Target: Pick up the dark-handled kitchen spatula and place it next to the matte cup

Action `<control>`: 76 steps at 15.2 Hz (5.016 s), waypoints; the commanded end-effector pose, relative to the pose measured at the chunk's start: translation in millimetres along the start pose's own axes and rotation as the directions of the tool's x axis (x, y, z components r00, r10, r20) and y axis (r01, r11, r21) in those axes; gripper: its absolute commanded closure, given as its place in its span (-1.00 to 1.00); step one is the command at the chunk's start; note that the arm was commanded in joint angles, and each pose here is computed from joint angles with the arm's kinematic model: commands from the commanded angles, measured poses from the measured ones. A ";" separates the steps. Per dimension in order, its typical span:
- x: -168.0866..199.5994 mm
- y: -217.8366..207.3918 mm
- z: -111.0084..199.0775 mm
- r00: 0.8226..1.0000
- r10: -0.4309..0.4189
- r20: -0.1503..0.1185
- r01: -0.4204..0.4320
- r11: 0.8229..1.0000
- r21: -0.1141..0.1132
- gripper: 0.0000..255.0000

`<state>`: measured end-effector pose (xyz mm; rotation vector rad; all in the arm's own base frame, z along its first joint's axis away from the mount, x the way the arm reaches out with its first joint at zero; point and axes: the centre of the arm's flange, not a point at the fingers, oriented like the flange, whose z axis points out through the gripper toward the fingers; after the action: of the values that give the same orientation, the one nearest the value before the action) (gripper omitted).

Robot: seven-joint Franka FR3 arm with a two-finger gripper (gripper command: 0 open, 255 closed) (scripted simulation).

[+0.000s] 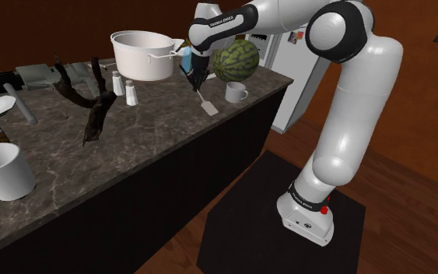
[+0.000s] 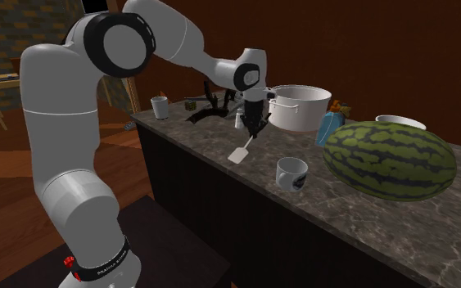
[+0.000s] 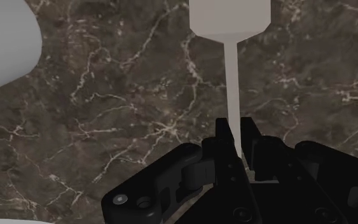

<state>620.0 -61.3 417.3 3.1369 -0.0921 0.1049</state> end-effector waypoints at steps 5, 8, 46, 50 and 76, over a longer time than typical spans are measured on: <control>2.4 -0.3 -32.0 1.000 0.000 0.000 0.000 1.000 0.000 1.00; 3.4 -0.3 -47.8 1.000 0.000 0.000 0.000 1.000 0.000 1.00; -27.6 -315.1 -120.9 1.000 0.000 0.000 0.000 1.000 0.000 1.00; -33.6 -367.5 -121.4 1.000 0.000 0.000 0.000 1.000 0.000 1.00; -54.1 -498.4 -38.2 1.000 0.000 0.000 0.000 1.000 0.000 1.00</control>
<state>592.5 439.3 456.4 3.1366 -0.0924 0.1034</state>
